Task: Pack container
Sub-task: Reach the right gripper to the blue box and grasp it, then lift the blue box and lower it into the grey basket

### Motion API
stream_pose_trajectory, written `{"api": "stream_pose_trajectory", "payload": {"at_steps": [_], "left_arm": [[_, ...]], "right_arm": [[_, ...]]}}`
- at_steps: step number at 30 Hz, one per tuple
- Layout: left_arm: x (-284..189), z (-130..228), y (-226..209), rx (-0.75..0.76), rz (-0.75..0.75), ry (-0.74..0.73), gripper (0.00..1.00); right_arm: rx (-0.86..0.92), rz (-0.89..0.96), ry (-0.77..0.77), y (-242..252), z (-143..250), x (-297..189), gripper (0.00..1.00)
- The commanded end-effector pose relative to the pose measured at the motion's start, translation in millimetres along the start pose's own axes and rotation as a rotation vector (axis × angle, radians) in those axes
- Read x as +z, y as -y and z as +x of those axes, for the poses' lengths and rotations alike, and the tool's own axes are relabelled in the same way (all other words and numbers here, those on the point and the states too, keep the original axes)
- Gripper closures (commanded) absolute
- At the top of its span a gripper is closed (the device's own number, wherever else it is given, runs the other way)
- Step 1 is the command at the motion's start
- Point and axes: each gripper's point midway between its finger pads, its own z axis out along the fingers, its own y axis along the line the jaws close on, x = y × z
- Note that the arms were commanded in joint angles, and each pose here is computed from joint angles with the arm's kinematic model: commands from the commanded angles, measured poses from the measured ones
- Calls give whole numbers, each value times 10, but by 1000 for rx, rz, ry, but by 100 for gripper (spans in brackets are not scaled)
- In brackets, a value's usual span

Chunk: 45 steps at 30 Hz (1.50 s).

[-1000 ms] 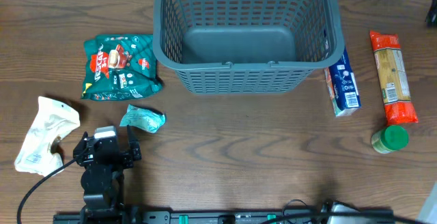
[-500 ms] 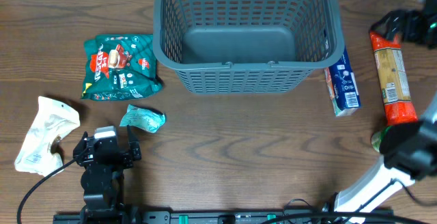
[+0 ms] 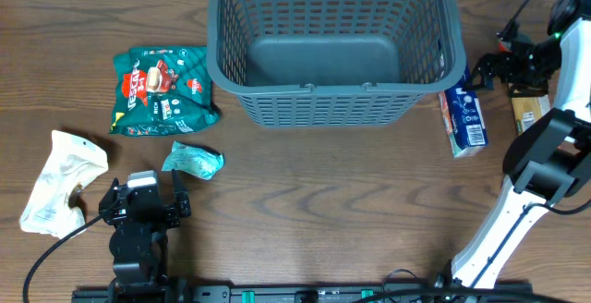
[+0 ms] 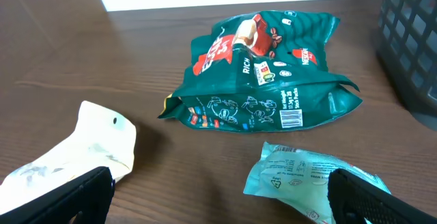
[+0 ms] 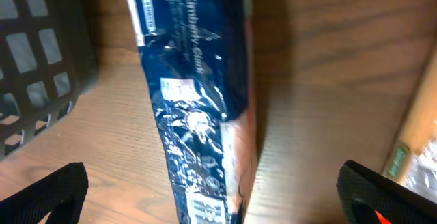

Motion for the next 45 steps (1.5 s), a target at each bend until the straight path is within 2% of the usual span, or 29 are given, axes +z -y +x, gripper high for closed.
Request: {"api": "stream_pose_trajectory", "payload": {"at_steps": [1, 14, 28, 29, 30, 31, 39, 45], "left_arm": [[25, 86, 13, 22, 1, -17, 2], [25, 87, 14, 22, 1, -18, 2], [25, 87, 14, 22, 1, -18, 2], [25, 87, 14, 22, 1, -18, 1], [25, 87, 14, 22, 1, -18, 2], [25, 87, 14, 22, 1, -18, 1], [25, 86, 13, 22, 1, -17, 2], [25, 87, 14, 22, 1, -18, 2]], "right_arm": [[-118, -39, -7, -149, -82, 129, 1], [-244, 42, -38, -225, -280, 523, 1], [-215, -8, -89, -131, -82, 1073, 2], [-214, -7, -89, -117, -73, 1100, 40], [-212, -6, -90, -104, -65, 1116, 96], [-208, -7, -94, -91, -48, 1123, 99], [-142, -1, -91, -4, -21, 1085, 99], [-75, 24, -9, 42, -122, 636, 99]]}}
